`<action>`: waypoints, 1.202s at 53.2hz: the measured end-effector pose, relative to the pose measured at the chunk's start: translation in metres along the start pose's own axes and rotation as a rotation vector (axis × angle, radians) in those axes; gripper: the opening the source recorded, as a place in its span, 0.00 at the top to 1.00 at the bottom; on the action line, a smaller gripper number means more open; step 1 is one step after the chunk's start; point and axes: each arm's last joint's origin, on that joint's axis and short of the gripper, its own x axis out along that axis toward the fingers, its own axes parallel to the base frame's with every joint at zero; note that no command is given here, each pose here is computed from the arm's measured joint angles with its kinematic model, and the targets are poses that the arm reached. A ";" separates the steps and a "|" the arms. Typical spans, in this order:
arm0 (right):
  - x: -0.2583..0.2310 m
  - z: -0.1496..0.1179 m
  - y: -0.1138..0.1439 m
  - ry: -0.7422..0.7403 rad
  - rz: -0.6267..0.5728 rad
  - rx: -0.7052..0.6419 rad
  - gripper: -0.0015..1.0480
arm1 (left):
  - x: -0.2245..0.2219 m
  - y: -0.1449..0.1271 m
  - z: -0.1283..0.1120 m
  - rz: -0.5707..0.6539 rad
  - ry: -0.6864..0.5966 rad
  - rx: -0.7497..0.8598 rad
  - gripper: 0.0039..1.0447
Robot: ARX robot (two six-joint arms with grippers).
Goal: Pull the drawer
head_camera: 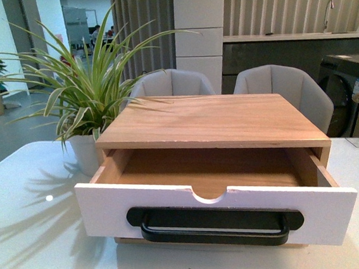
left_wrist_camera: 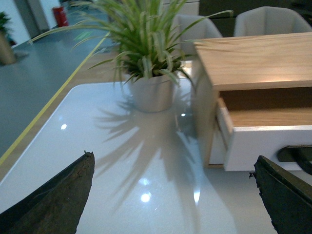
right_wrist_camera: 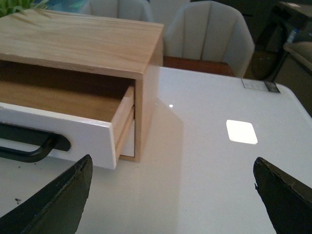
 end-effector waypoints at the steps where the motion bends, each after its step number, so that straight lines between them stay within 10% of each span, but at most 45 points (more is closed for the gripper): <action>1: -0.001 -0.001 0.000 0.000 -0.006 0.005 0.09 | -0.001 0.001 -0.001 0.006 0.002 -0.011 0.07; 19: -0.009 -0.006 -0.007 -0.029 -0.073 0.132 0.09 | -0.013 0.013 -0.008 0.091 0.006 -0.152 0.07; 49: -0.019 -0.020 -0.009 -0.127 0.018 0.084 0.97 | -0.034 0.010 -0.027 0.115 -0.089 -0.081 0.97; 64: -0.031 -0.026 -0.009 -0.106 0.019 0.081 0.98 | -0.043 0.009 -0.027 0.115 -0.093 -0.079 0.97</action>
